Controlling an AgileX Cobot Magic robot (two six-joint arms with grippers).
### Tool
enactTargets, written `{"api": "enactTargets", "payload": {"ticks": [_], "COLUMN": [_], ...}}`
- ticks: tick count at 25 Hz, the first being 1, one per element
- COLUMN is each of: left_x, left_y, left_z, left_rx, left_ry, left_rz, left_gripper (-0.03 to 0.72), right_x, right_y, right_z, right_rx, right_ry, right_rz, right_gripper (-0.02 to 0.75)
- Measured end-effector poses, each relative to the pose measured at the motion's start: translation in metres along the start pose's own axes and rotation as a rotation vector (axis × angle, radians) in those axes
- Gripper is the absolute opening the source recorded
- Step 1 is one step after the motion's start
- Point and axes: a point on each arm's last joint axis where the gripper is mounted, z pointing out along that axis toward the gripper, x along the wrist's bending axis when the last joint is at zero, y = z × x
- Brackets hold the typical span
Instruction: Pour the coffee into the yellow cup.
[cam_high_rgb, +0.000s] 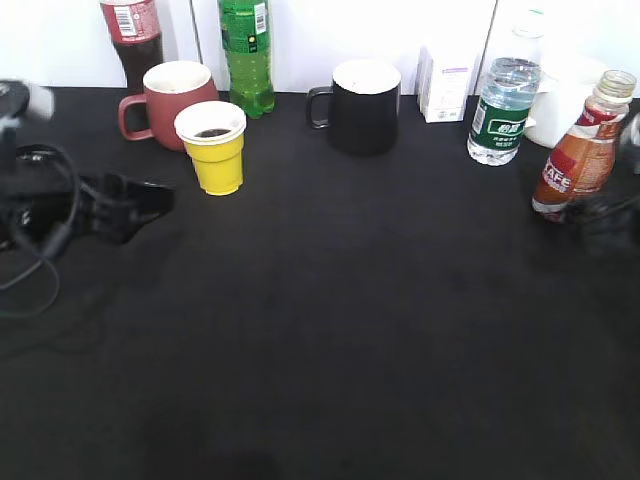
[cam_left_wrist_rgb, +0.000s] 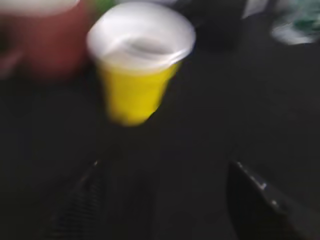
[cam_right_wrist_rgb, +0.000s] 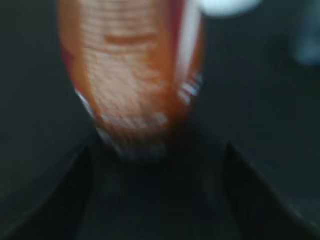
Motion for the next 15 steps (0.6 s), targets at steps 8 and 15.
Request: {"api": "enactTargets", "payload": {"ticks": [8, 15], "left_x": [-0.071, -0.085], "left_y": [0.064, 0.087], "left_z": [-0.04, -0.168], "left_rx": [0.188, 0.156], "left_ry": [0.277, 0.113], "left_rz": [-0.108, 0.105], "left_gripper": [0.463, 0.438], "right_x": [0.0, 0.018], "right_y": [0.091, 0.093], "right_z": [-0.066, -0.157], "right_rx": [0.299, 0.196], "right_ry": [-0.026, 0.132], "right_rz": [0.224, 0.159], "right_gripper": [0.596, 0.592]}}
